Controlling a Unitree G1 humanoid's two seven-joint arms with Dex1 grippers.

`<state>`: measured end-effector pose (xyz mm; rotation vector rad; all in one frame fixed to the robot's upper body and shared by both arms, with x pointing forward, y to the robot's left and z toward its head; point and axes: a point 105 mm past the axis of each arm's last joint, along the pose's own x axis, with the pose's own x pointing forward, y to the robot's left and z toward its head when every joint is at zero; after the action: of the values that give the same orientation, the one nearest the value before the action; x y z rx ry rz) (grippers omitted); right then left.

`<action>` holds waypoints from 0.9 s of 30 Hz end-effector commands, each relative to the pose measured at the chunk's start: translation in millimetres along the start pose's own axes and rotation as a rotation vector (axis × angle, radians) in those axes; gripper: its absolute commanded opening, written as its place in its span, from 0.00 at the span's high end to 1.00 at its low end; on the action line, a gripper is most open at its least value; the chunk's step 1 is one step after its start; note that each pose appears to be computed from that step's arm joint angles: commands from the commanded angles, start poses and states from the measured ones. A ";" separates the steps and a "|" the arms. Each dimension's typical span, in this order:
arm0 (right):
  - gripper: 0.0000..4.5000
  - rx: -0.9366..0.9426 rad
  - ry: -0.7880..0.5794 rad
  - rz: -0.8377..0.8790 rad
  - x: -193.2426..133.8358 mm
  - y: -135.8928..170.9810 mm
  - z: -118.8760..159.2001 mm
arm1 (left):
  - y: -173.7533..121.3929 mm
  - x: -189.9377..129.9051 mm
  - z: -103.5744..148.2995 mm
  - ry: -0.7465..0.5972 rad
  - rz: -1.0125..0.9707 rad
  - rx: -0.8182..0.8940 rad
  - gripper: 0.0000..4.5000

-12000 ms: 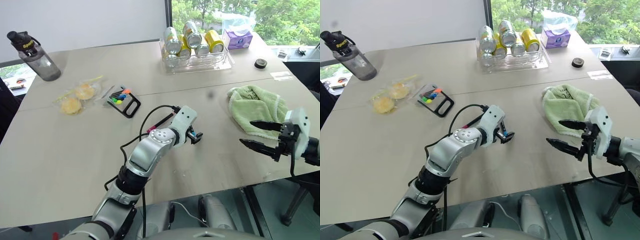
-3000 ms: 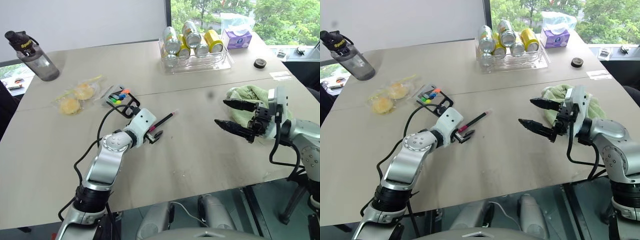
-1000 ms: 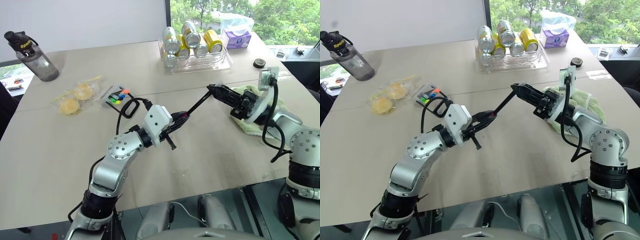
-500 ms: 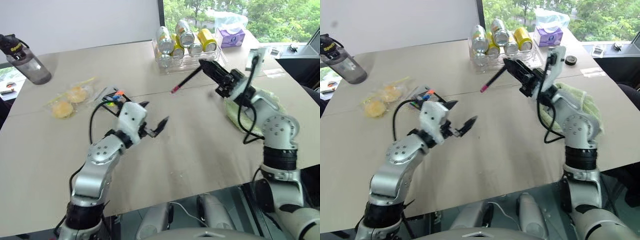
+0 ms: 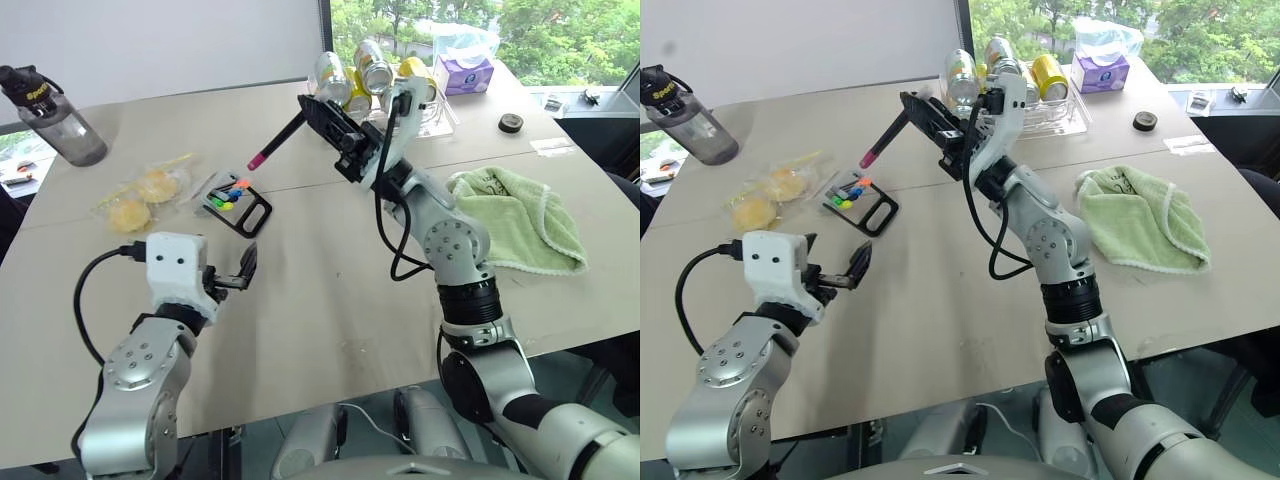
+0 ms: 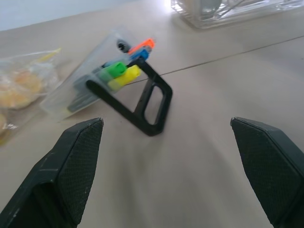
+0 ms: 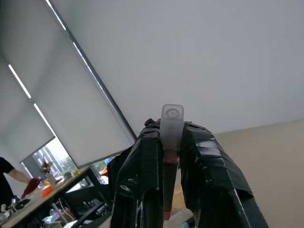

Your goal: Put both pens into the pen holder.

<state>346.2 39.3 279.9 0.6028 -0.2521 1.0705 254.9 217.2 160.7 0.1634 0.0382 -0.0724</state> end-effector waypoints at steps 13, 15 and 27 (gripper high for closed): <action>0.99 -0.581 0.167 0.445 0.1 54.7 -18.3 | -22.8 21.4 62.8 -0.054 -0.409 0.397 0.01; 0.99 -0.677 0.190 0.509 -4.0 59.2 -20.9 | -29.6 24.0 68.5 -0.056 -0.459 0.414 0.01; 0.99 -1.004 0.292 0.786 -27.5 74.8 -34.0 | -54.2 33.7 78.8 -0.052 -0.621 0.505 0.20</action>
<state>275.9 61.3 250.8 -0.5604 -0.6476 1.5482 287.0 150.2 220.8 0.6226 0.0475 -0.7084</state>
